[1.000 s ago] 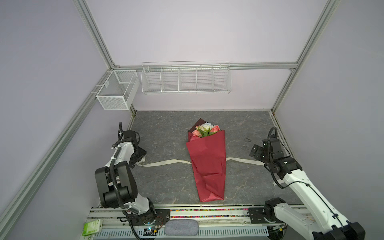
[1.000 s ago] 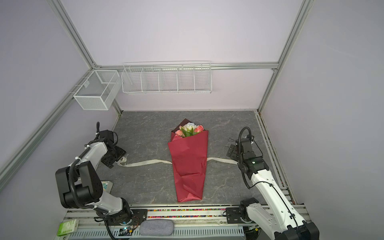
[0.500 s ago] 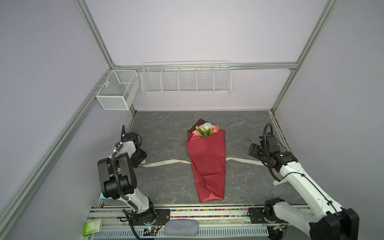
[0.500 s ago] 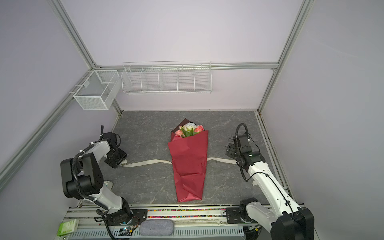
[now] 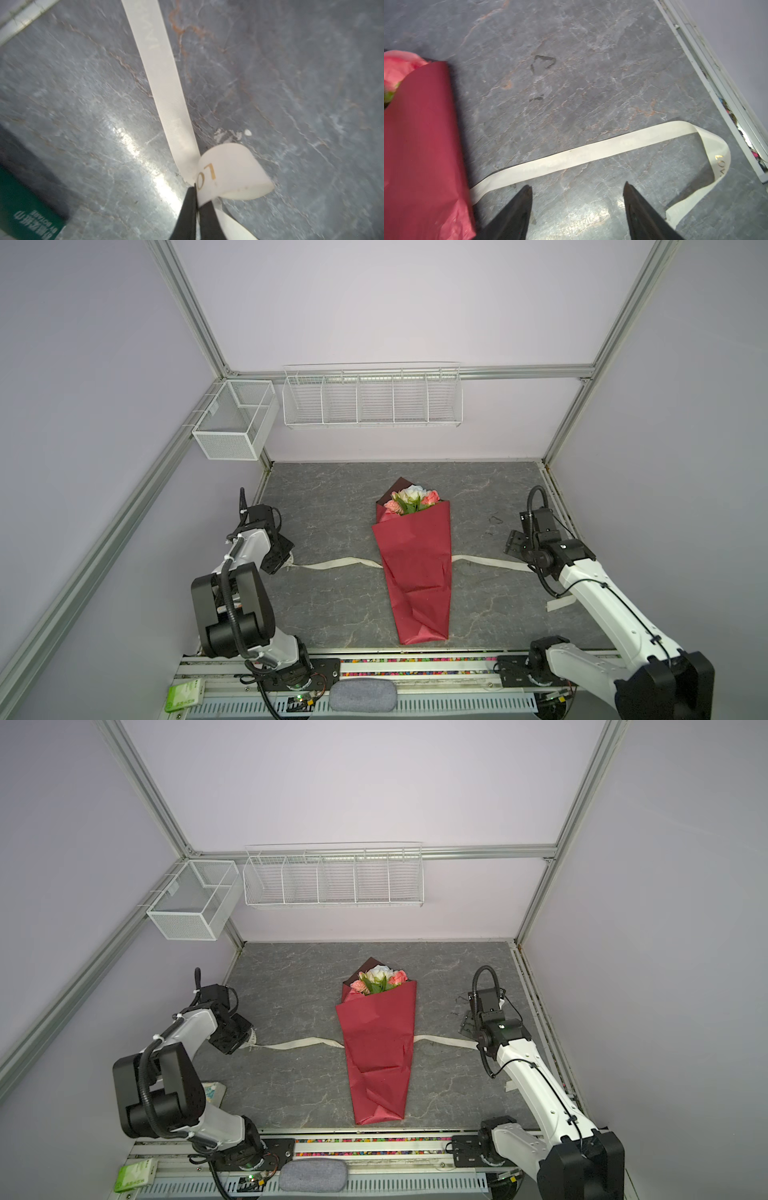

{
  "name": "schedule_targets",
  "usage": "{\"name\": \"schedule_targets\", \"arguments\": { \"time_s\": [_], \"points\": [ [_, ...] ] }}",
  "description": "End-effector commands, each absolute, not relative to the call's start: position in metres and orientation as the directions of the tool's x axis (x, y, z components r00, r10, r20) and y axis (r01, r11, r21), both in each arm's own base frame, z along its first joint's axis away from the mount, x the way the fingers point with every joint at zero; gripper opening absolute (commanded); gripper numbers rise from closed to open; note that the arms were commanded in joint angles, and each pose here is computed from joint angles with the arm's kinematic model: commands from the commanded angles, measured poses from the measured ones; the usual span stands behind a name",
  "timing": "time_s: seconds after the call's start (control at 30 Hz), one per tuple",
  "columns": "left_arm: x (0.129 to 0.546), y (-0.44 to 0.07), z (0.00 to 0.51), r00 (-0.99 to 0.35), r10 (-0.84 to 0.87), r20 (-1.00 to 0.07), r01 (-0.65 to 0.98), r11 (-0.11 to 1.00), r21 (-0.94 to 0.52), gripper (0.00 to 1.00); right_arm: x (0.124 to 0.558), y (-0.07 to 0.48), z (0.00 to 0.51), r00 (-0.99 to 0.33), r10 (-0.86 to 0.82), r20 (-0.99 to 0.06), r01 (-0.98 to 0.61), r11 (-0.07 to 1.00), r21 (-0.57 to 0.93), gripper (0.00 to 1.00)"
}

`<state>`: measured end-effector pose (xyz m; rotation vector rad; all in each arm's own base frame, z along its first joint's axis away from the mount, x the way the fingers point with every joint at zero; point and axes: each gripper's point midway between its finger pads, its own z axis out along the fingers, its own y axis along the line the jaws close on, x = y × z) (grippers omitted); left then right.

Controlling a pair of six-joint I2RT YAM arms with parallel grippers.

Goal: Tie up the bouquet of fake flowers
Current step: 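Grasp the ribbon ends on either side of the cone with both grippers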

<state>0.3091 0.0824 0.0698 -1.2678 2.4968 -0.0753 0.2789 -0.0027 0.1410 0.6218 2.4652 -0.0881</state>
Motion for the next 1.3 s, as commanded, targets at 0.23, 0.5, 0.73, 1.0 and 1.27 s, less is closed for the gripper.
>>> {"name": "schedule_targets", "arguments": {
  "time_s": [0.23, 0.5, 0.73, 1.0, 1.27],
  "points": [
    [0.304, 0.014, 0.144, -0.516, -0.798, -0.311, -0.491, 0.573, -0.656, 0.08, 0.240, -0.051, 0.108, -0.608, 0.689, -0.393, 0.684, 0.707, 0.182, 0.68],
    [0.290, -0.022, 0.161, -0.560, -0.784, -0.268, -0.361, 0.522, -0.773, 0.08, 0.236, -0.072, 0.087, -0.569, 0.787, -0.239, 0.751, 0.616, 0.240, 0.69],
    [0.289, -0.030, 0.163, -0.589, -0.765, -0.260, -0.334, 0.524, -0.783, 0.08, 0.235, -0.099, 0.064, -0.573, 0.799, -0.185, 0.800, 0.594, 0.084, 0.69],
    [0.291, -0.028, 0.164, -0.611, -0.738, -0.286, -0.324, 0.563, -0.761, 0.08, 0.257, -0.118, 0.048, -0.578, 0.800, -0.157, 0.811, 0.585, -0.007, 0.75],
    [0.299, -0.027, 0.172, -0.603, -0.741, -0.296, -0.309, 0.559, -0.769, 0.05, 0.273, -0.118, 0.019, -0.632, 0.771, -0.079, 0.775, 0.629, -0.063, 0.74]
  ]
}}
